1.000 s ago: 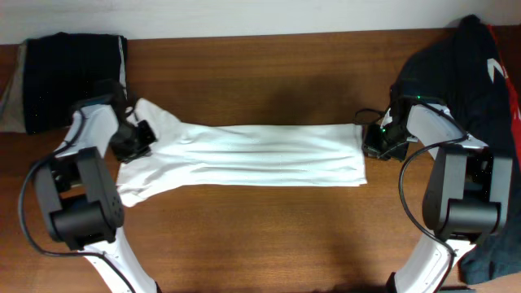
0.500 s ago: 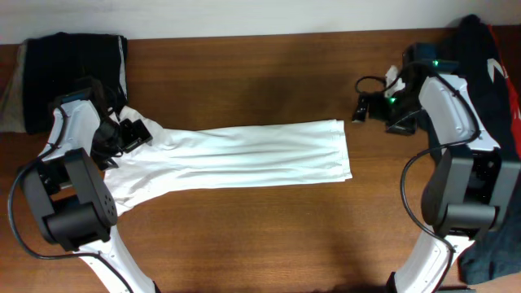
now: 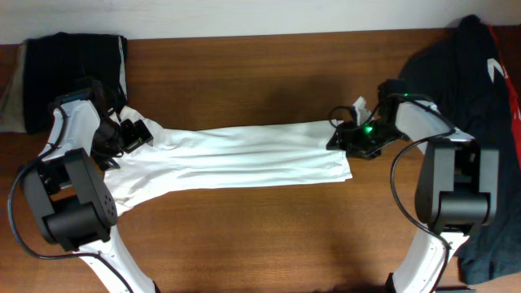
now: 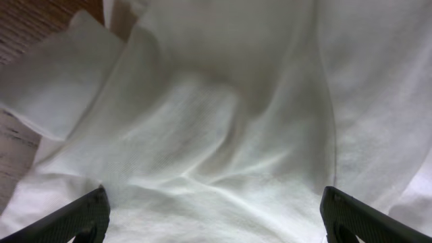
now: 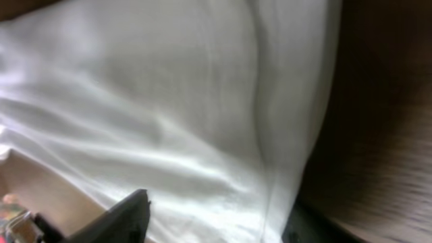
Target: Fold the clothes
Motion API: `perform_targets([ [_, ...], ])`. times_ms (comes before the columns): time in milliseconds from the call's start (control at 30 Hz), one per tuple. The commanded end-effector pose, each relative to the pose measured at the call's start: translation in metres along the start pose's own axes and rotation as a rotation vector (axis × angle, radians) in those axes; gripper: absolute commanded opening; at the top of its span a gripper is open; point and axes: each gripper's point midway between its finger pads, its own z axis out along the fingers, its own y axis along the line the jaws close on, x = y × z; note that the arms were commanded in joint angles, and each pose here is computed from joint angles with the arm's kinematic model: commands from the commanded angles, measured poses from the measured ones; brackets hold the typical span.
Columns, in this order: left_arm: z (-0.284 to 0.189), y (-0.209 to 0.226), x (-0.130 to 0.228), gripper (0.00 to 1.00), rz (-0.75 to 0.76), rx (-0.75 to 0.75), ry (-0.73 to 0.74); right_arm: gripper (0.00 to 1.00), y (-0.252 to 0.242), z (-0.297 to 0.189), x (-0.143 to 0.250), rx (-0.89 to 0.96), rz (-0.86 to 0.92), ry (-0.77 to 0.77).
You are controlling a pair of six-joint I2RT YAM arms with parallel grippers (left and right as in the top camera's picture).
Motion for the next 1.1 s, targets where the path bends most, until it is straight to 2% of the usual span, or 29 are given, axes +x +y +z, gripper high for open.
perform_targets([
  [0, -0.018, -0.003, -0.006, 0.99, -0.002, 0.024, -0.041, 0.18, -0.013, 0.025, 0.023, 0.104, 0.057, 0.083],
  [33, -0.018, -0.003, -0.006, 0.99, -0.002, 0.024, -0.042, 0.04, -0.014, 0.025, 0.023, 0.108, 0.08, 0.082],
  [233, -0.018, -0.003, -0.006, 0.99, -0.002, 0.024, -0.04, 0.04, -0.031, 0.004, 0.009, 0.178, 0.191, 0.027],
  [300, -0.018, -0.002, -0.005, 0.99, -0.002, 0.023, -0.037, 0.04, -0.034, -0.022, 0.0, 0.189, 0.216, -0.011],
  [433, -0.015, -0.001, -0.002, 0.99, -0.004, 0.019, -0.026, 0.04, -0.05, -0.088, -0.01, 0.354, 0.249, -0.089],
  [533, -0.015, -0.001, -0.002, 1.0, -0.004, 0.02, -0.028, 0.04, -0.031, -0.107, -0.01, 0.368, 0.224, -0.099],
  [867, -0.015, -0.002, -0.003, 0.99, -0.003, 0.021, -0.034, 0.04, 0.094, -0.06, -0.015, 0.322, -0.039, -0.12],
  [1067, -0.015, -0.002, -0.003, 0.99, -0.003, 0.021, -0.034, 0.04, 0.158, -0.015, 0.018, 0.301, -0.207, -0.059],
])
